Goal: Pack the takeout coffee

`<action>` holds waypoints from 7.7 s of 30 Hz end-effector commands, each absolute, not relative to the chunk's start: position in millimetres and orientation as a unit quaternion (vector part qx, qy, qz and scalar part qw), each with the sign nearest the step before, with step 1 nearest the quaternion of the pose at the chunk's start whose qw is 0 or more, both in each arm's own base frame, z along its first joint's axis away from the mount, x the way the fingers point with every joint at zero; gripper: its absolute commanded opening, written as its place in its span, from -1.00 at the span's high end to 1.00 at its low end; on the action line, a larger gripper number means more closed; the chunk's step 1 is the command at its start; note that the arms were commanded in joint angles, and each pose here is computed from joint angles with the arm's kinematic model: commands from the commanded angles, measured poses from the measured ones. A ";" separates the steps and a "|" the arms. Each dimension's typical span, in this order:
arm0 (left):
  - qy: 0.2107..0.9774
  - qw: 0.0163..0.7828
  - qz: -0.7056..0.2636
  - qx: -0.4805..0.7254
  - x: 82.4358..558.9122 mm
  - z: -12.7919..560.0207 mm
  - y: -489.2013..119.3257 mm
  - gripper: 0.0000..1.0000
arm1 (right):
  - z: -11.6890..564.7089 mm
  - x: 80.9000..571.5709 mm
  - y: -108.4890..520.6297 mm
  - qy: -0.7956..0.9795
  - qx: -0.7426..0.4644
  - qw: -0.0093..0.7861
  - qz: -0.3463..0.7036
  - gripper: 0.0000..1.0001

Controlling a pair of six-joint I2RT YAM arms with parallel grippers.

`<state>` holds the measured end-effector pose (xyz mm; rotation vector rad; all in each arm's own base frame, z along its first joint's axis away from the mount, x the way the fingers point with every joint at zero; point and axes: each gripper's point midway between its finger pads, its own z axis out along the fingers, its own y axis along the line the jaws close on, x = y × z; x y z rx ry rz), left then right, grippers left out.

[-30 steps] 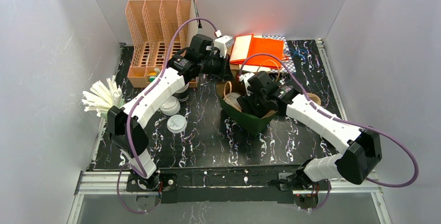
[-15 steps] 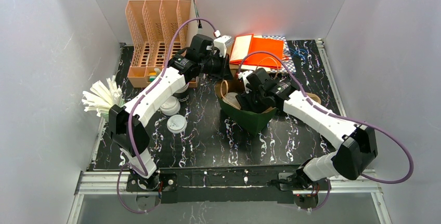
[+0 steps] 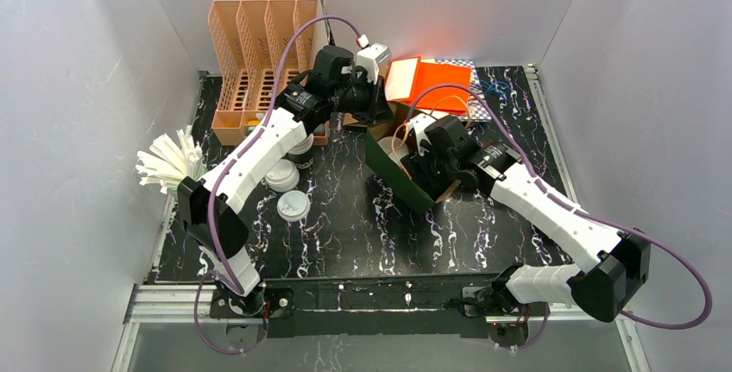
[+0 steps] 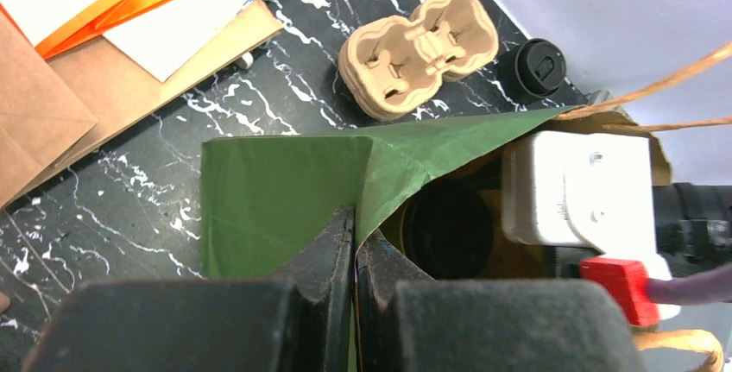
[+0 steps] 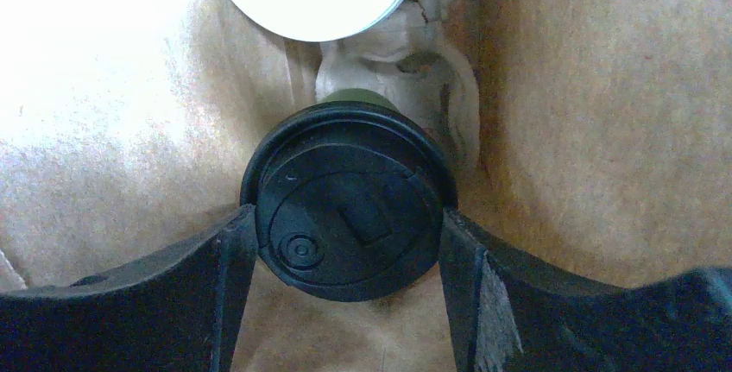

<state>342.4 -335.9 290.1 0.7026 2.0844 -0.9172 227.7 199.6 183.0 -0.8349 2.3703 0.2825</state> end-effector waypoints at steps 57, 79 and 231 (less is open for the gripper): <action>0.769 0.401 -0.393 0.304 311.2 330.8 -327.0 1.00 | 192.7 255.7 173.1 0.882 -0.278 0.378 0.026 0.56; 0.829 0.312 -0.419 0.200 301.9 281.1 -327.8 1.00 | 167.6 229.2 198.9 0.921 -0.325 0.207 0.064 0.65; 0.767 0.450 -0.356 0.288 299.6 306.7 -345.0 1.00 | 235.4 260.2 160.9 0.878 -0.274 0.392 -0.006 -0.44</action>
